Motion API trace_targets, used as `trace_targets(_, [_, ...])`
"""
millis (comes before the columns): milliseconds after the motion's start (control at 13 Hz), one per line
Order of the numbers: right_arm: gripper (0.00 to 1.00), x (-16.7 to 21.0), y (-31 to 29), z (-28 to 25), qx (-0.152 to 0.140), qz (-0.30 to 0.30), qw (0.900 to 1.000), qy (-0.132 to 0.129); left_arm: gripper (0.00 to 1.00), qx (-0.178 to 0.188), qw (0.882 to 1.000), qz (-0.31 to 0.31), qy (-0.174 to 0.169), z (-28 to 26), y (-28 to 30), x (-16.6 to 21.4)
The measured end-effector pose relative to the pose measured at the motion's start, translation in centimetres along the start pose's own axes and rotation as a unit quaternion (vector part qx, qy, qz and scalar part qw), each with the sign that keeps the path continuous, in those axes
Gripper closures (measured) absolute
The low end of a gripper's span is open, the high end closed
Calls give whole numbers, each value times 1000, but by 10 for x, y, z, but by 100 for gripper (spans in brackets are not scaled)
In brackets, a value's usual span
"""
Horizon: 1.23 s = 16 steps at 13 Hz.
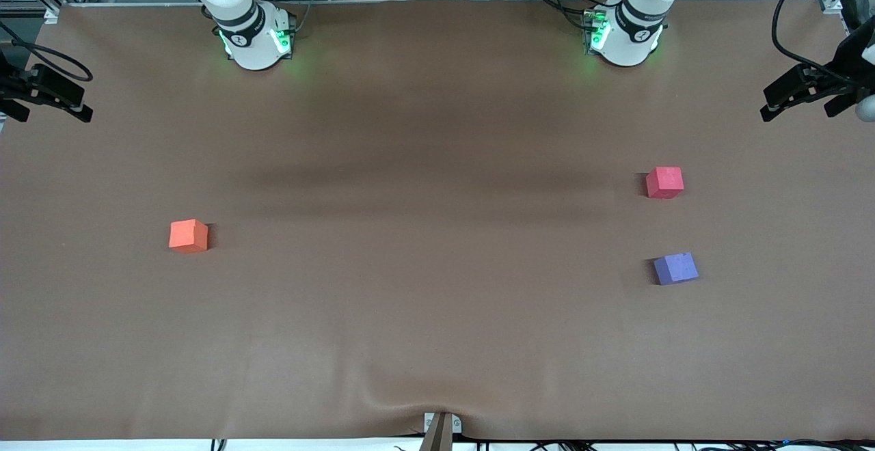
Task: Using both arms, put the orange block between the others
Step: 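Lower the open right gripper around the orange cube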
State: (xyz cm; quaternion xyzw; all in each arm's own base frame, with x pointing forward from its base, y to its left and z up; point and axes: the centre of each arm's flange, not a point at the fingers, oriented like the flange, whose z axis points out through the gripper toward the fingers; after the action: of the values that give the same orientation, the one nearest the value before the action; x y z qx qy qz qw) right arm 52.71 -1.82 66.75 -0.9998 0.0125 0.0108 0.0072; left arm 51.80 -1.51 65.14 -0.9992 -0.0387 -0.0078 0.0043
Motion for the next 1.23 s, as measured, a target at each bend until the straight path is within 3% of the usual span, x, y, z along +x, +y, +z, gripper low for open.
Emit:
trace_targets(383, [0,3,0,6,0,0,1000,-6,0,0,1000,-5,-1,0,1,0])
trace_targets(614, [0,15,2,29,1,1,1000,-28,0,1,1000,-5,-5,3,1,1])
trace_targets(997, [0,43,9,121,4,-5,997,-81,0,1,1000,-4,-11,8,2,4])
trace_targets(1227, [0,54,25,172,8,-31,997,-74,0,1,1000,-3,-10,8,3,5])
